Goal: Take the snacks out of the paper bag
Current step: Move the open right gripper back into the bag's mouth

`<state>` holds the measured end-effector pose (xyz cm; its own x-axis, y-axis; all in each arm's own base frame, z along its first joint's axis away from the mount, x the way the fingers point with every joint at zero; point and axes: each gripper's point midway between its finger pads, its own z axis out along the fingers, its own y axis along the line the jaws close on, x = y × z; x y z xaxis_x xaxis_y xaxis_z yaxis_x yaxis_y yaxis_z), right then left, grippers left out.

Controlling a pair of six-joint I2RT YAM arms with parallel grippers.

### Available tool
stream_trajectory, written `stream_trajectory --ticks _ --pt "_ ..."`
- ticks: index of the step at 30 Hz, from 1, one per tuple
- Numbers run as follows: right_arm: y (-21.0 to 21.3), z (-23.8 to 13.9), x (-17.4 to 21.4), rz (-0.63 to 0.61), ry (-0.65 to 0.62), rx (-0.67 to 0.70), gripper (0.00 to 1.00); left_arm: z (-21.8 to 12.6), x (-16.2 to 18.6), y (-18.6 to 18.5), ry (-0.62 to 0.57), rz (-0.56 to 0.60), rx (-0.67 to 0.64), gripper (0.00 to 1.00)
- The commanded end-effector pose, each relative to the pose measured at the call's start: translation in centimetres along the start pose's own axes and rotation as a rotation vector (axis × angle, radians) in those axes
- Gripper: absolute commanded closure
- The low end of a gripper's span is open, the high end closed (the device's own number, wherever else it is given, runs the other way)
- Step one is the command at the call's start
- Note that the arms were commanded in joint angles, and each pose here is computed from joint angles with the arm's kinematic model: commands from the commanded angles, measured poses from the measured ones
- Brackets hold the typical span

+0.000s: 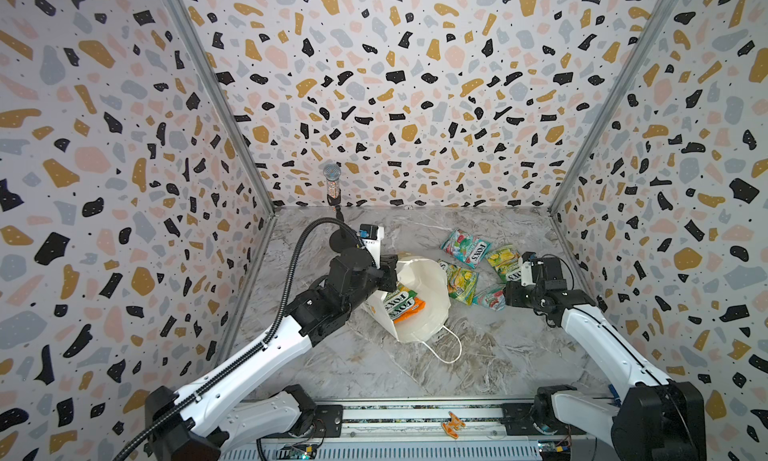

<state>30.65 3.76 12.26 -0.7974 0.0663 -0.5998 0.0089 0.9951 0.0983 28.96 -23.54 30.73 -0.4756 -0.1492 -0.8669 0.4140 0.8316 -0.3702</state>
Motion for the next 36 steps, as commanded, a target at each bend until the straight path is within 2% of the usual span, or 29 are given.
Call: stream_trajectory --ticks 1,9,11,17,22,25,31,36 --pt "-1.9 -1.4 -1.1 0.038 -0.038 0.117 0.37 -0.4 -0.8 -0.5 -0.032 0.012 0.022 1.00" --pt "-2.9 -2.9 -2.0 0.070 -0.118 0.169 0.33 -0.4 -0.7 -0.5 -0.030 0.013 0.023 1.00" --pt "-1.5 -3.4 -2.7 0.054 -0.152 0.090 0.33 -0.4 -0.8 -0.6 -0.030 0.012 0.027 1.00" --pt "6.4 -6.3 -4.1 -0.044 -0.264 -0.283 0.33 -0.6 -1.0 -1.3 -0.033 0.019 0.064 1.00" --pt "14.2 -10.3 -3.5 -0.182 -0.315 -0.577 0.33 -0.9 -1.1 -1.6 -0.039 0.017 0.085 1.00" --pt "18.2 -12.4 -2.5 -0.259 -0.312 -0.701 0.35 -1.1 -1.2 -1.8 -0.043 0.014 0.097 1.00" --pt "24.4 -15.3 0.0 -0.406 -0.299 -0.851 0.37 -1.1 -1.4 -1.9 -0.055 -0.001 0.098 1.00" --pt "27.6 -14.9 2.5 -0.502 -0.233 -0.866 0.38 -1.0 -1.6 -2.0 -0.058 -0.006 0.103 1.00"
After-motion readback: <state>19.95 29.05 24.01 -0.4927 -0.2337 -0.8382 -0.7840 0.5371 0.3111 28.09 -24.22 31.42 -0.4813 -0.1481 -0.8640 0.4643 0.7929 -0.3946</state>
